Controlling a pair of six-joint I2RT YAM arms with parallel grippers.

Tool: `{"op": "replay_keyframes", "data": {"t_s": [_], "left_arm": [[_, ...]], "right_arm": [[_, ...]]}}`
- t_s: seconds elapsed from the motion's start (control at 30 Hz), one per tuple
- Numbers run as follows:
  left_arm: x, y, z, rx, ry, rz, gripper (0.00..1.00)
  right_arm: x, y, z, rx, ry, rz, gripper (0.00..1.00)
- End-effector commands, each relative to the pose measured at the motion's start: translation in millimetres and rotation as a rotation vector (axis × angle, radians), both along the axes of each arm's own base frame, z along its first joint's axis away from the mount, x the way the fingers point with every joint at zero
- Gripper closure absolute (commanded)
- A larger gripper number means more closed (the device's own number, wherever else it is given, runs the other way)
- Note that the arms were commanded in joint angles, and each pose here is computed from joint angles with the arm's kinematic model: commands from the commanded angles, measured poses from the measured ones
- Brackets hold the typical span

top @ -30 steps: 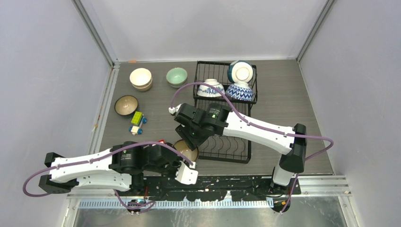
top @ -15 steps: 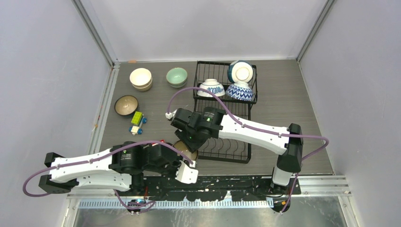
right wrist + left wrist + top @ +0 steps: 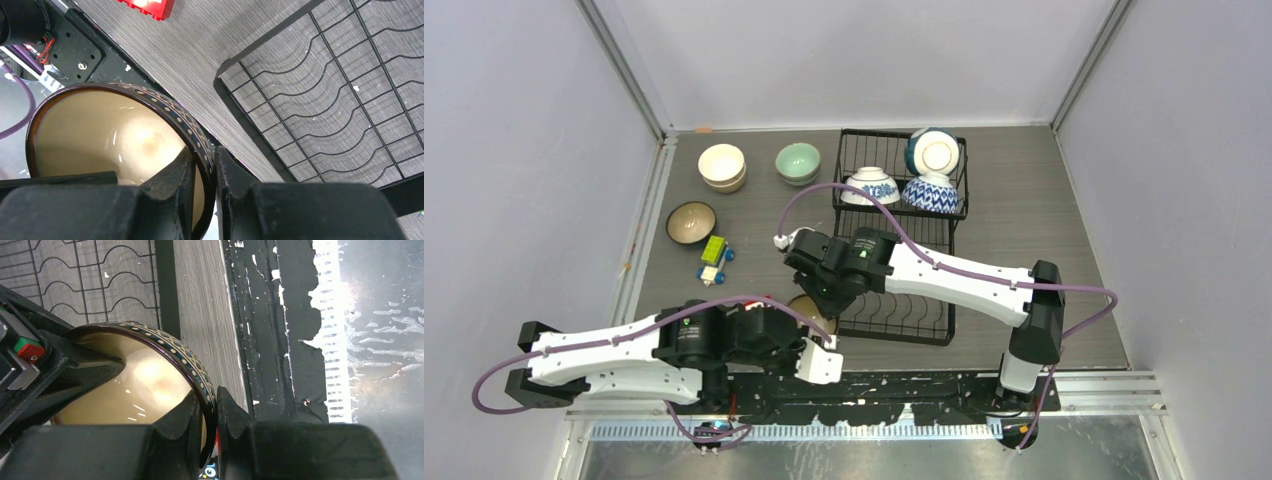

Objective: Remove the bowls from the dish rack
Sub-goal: Place the bowl at the center of the board.

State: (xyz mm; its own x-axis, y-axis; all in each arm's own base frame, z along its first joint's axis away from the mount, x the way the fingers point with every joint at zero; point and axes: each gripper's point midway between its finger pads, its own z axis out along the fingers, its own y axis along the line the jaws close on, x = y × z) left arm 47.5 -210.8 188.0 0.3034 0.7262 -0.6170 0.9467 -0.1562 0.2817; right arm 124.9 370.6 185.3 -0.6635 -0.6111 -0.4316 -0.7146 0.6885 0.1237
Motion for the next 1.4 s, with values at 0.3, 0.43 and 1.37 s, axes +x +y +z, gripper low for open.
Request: {"op": "replay_keyframes", "data": {"t_s": [0.3,0.43,1.37], "left_arm": [[22,-13,48,-0.236,-0.072,0.133,0.01],[23,-12,58,-0.290,-0.065,0.156,0.00],[59,-52,53,-0.764,0.162,0.635,0.00]], "right_arm": [[6,6,25,0.072,-0.071,-0.029,0.99],[9,0,39,0.086,-0.096,-0.039,0.99],[116,-255,187,0.168,-0.603,-0.803,0.99]]}}
